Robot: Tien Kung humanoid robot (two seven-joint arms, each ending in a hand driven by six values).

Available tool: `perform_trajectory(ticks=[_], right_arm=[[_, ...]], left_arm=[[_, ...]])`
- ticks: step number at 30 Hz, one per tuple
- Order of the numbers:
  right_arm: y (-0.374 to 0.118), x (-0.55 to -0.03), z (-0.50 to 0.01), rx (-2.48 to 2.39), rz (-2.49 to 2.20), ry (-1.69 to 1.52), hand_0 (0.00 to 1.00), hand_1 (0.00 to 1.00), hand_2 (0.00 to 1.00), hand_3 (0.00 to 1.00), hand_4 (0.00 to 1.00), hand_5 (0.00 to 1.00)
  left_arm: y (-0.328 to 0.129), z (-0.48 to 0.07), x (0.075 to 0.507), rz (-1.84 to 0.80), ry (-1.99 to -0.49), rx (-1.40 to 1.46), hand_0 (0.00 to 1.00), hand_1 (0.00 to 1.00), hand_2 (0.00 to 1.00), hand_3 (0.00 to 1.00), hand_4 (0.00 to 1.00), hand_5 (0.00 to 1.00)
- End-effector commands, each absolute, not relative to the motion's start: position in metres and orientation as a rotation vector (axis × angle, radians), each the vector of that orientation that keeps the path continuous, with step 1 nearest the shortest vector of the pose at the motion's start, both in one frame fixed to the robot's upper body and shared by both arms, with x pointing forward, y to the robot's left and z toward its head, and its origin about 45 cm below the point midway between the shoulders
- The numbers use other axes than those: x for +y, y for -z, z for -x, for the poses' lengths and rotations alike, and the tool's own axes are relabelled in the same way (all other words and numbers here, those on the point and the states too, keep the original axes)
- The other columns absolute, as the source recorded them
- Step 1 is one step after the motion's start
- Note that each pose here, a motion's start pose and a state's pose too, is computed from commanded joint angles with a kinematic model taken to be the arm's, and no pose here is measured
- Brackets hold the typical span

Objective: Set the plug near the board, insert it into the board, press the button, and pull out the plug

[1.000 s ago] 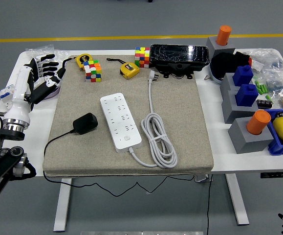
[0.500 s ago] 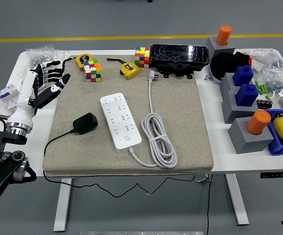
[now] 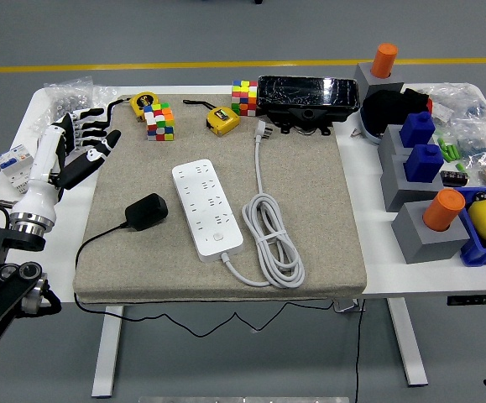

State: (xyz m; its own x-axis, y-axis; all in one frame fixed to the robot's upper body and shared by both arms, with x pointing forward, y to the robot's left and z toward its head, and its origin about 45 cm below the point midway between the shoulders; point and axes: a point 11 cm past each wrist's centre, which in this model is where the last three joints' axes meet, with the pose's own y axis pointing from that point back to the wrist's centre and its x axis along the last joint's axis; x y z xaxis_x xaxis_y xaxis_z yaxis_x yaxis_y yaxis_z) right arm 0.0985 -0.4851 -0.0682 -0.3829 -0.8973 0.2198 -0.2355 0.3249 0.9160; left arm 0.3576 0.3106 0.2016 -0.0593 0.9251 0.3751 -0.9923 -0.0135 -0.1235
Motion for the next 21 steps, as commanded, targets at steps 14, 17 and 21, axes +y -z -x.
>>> perform_trajectory(ticks=[14,17,21], right_arm=[[0.0653,-0.4899,-0.1011,-1.826,-1.004,1.072,0.583,0.671,0.683,0.617,0.98,0.517],[0.0655,-0.4905,-0.1006,-1.829,-0.999,1.075,0.583,0.671,0.683,0.617,0.98,0.517],[0.0657,-0.4909,-0.0999,-1.83,-0.994,1.077,0.582,0.67,0.683,0.616,0.979,0.517]], left_arm=[[-0.2008,-0.3593,0.3064,-0.219,-1.571,-0.399,0.545,0.631,0.675,0.724,0.863,0.531],[-0.1987,-0.3588,0.3066,-0.228,-1.569,-0.395,0.545,0.631,0.675,0.724,0.863,0.531],[-0.1982,-0.3591,0.306,-0.228,-1.569,-0.391,0.544,0.632,0.677,0.72,0.86,0.526]])
